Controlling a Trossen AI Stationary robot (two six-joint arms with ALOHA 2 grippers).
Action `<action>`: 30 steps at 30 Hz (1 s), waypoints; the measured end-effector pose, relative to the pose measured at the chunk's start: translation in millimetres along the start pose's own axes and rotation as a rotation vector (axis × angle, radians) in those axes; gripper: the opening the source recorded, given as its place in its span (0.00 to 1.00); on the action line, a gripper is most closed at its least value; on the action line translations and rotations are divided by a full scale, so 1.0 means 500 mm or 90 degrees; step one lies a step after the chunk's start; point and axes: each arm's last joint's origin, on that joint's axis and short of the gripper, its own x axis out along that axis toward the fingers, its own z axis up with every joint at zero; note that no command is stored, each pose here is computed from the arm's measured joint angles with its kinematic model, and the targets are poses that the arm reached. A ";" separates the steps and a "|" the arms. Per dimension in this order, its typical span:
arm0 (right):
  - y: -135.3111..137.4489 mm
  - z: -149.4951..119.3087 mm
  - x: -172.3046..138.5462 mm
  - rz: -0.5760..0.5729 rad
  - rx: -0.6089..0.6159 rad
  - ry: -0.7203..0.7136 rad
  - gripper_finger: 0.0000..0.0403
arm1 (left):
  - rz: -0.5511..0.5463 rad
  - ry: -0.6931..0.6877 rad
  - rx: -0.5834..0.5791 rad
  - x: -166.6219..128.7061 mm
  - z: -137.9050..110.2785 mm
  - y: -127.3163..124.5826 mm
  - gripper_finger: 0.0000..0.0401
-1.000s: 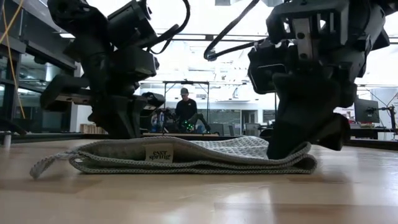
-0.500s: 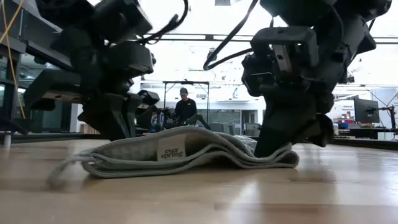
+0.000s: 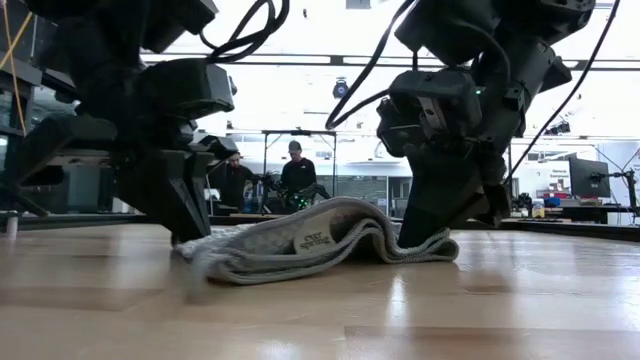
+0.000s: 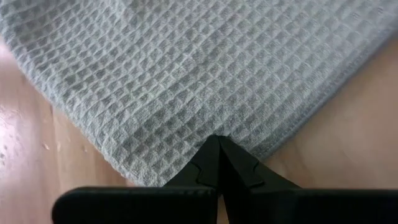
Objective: Fold microfiber towels
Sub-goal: Fold the gray towel
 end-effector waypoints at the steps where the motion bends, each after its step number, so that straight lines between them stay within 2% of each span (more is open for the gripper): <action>1: -0.004 0.003 0.000 -0.005 -0.003 0.001 0.01 | -0.001 0.000 -0.010 -0.001 0.000 -0.003 0.00; 5: -0.024 0.020 0.001 -0.029 -0.012 0.000 0.01 | -0.004 -0.003 -0.046 -0.004 0.004 -0.018 0.00; 14: -0.070 0.068 0.001 -0.057 -0.040 -0.016 0.01 | 0.008 -0.027 -0.047 -0.010 0.028 -0.042 0.00; 20: -0.096 0.092 0.000 -0.061 -0.071 -0.016 0.01 | 0.050 -0.026 -0.053 0.026 0.047 -0.046 0.00; 27: -0.121 0.111 -0.009 -0.083 -0.092 -0.012 0.01 | 0.058 -0.017 -0.033 0.077 0.086 -0.059 0.00; 30: -0.131 0.108 -0.024 -0.117 -0.097 0.009 0.01 | 0.056 -0.034 -0.022 0.075 0.107 -0.061 0.00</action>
